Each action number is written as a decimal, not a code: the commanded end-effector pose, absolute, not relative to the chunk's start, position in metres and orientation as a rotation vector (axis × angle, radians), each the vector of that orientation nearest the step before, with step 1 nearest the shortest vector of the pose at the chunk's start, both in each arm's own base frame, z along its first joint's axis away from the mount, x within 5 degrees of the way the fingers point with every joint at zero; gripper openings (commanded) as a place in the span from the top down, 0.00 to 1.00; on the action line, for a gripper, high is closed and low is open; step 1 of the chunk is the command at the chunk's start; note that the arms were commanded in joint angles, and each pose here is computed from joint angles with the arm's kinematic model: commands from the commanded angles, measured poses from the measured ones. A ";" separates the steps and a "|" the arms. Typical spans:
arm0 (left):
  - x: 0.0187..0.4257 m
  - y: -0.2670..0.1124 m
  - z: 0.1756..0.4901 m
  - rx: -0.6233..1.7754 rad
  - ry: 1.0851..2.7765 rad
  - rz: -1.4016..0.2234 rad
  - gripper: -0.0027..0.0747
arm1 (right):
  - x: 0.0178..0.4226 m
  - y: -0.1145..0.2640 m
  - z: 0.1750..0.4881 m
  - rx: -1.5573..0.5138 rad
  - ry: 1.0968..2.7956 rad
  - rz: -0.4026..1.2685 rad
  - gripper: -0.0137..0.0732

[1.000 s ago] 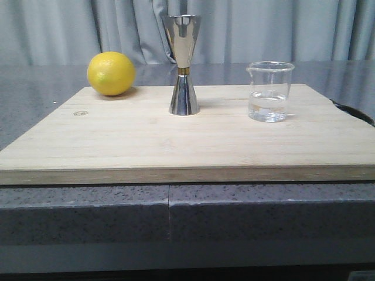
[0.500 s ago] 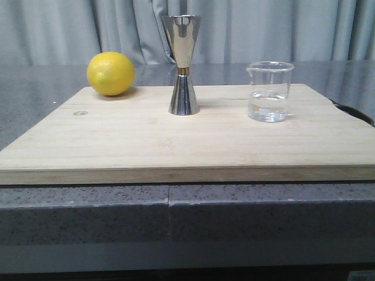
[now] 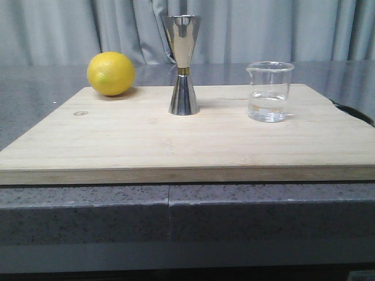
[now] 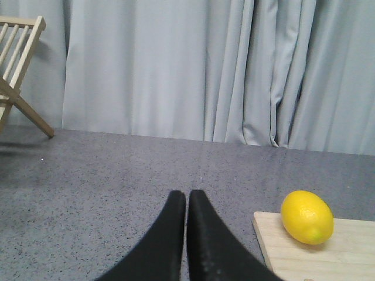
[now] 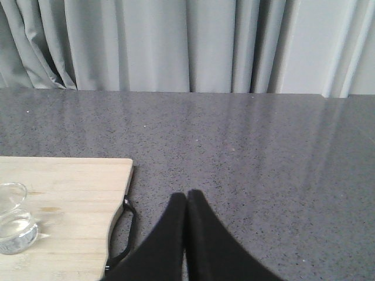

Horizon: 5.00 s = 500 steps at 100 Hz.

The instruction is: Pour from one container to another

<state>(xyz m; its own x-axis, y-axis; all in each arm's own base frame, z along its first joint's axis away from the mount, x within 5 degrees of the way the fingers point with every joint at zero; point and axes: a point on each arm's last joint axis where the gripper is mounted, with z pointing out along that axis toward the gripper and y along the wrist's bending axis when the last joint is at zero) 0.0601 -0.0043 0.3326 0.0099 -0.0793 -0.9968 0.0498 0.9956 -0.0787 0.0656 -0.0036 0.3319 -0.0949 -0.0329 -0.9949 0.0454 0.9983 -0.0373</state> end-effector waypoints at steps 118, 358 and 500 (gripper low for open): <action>0.061 -0.003 0.349 -0.006 1.488 -0.067 0.28 | 0.068 -0.004 0.348 0.008 1.587 -0.070 0.29; 0.309 -0.171 0.258 1.021 1.400 -1.082 0.30 | 0.067 -0.004 0.342 0.011 1.647 -0.065 0.29; 0.326 -0.219 0.263 1.125 1.235 -1.210 0.66 | 0.067 -0.004 0.343 0.011 1.642 -0.065 0.29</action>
<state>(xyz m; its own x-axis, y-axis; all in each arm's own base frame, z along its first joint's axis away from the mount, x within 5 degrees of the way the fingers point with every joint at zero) 0.3307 -0.2159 0.2263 -0.0813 0.1080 -0.9908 0.9931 0.0929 -0.0714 0.0652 -0.0034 0.3253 -0.1675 -0.0193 -0.9857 0.0420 0.9988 -0.0267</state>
